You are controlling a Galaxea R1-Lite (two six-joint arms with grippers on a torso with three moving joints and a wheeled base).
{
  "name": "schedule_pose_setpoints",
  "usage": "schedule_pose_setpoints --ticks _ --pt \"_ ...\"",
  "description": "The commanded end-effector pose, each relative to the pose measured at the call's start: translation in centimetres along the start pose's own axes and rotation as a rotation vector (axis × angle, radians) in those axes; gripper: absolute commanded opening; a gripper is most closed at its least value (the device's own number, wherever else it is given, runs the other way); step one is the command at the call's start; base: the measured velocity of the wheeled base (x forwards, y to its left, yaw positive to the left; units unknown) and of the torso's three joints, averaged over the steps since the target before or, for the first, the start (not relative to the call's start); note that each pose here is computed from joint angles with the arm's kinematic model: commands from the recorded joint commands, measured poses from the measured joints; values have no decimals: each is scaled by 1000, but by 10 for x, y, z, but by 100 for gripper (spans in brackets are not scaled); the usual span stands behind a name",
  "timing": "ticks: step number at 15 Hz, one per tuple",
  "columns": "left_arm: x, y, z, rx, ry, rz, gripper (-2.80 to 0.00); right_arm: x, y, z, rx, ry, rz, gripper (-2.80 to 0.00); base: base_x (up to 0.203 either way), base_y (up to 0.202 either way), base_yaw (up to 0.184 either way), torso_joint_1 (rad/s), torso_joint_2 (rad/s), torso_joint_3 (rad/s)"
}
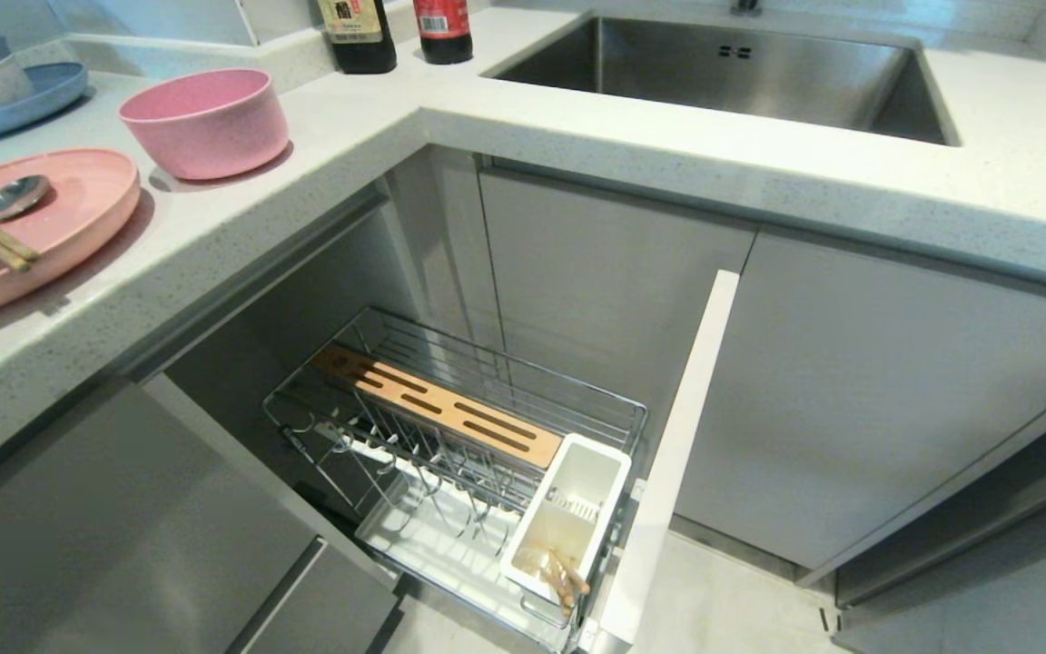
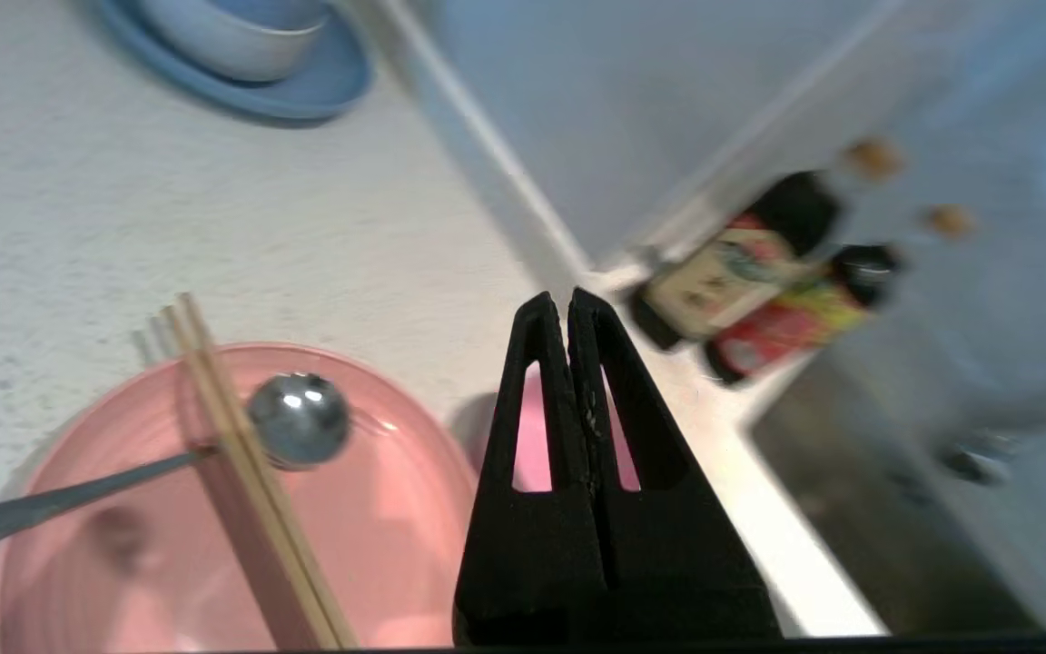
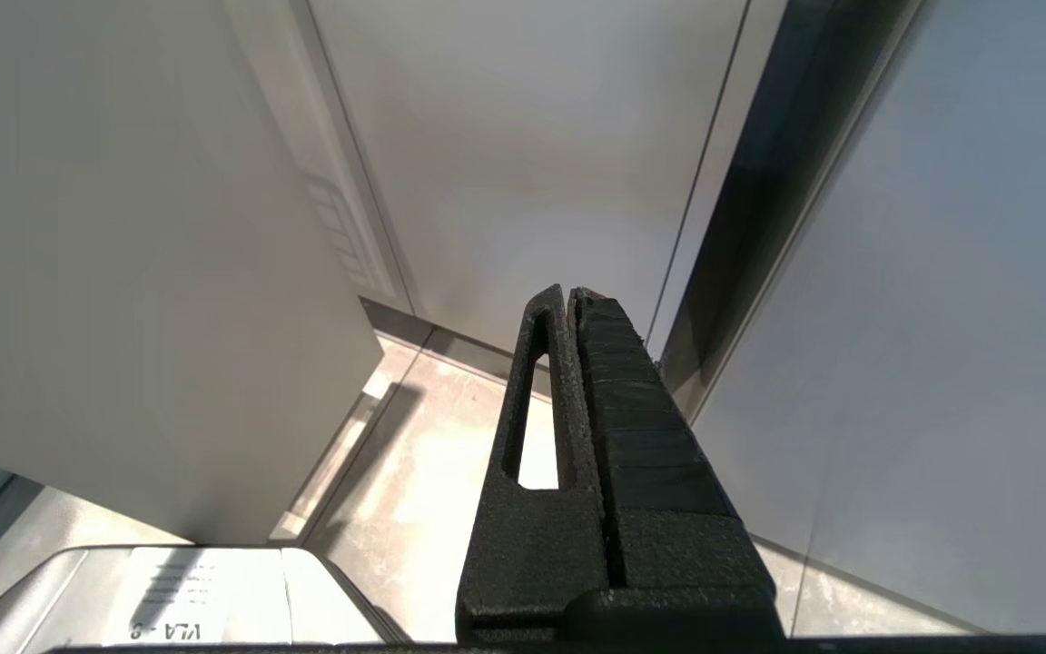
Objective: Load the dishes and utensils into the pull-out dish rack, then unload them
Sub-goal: Pick up the chopsticks and place it in the cupboard
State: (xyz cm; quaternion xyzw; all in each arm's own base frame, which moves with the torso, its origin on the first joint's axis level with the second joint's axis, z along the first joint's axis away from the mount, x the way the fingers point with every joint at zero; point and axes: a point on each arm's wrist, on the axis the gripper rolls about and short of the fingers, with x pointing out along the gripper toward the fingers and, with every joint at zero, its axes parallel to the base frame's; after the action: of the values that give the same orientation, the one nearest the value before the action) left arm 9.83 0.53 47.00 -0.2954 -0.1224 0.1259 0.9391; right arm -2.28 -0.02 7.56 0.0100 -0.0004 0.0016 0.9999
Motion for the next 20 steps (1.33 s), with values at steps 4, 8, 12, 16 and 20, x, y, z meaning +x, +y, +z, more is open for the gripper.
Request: schedule_pose_setpoints --ticks 4,8,12,16,20 --pt "40 -15 -50 78 201 62 -280 0 0 0 0 1 0 -280 0 0 0 0 0 0" --pt "17 -11 -54 147 280 108 -280 0 0 0 0 1 0 -280 0 0 0 0 0 0" --pt "8 1 -59 255 326 234 -280 0 0 0 0 1 1 -280 0 0 0 0 0 0" --pt "8 7 -65 306 368 296 0 0 0 0 0 1 0 -280 0 0 0 0 0 0" --pt "14 9 -70 308 384 342 0 0 0 0 0 1 1 -280 0 0 0 0 0 0"
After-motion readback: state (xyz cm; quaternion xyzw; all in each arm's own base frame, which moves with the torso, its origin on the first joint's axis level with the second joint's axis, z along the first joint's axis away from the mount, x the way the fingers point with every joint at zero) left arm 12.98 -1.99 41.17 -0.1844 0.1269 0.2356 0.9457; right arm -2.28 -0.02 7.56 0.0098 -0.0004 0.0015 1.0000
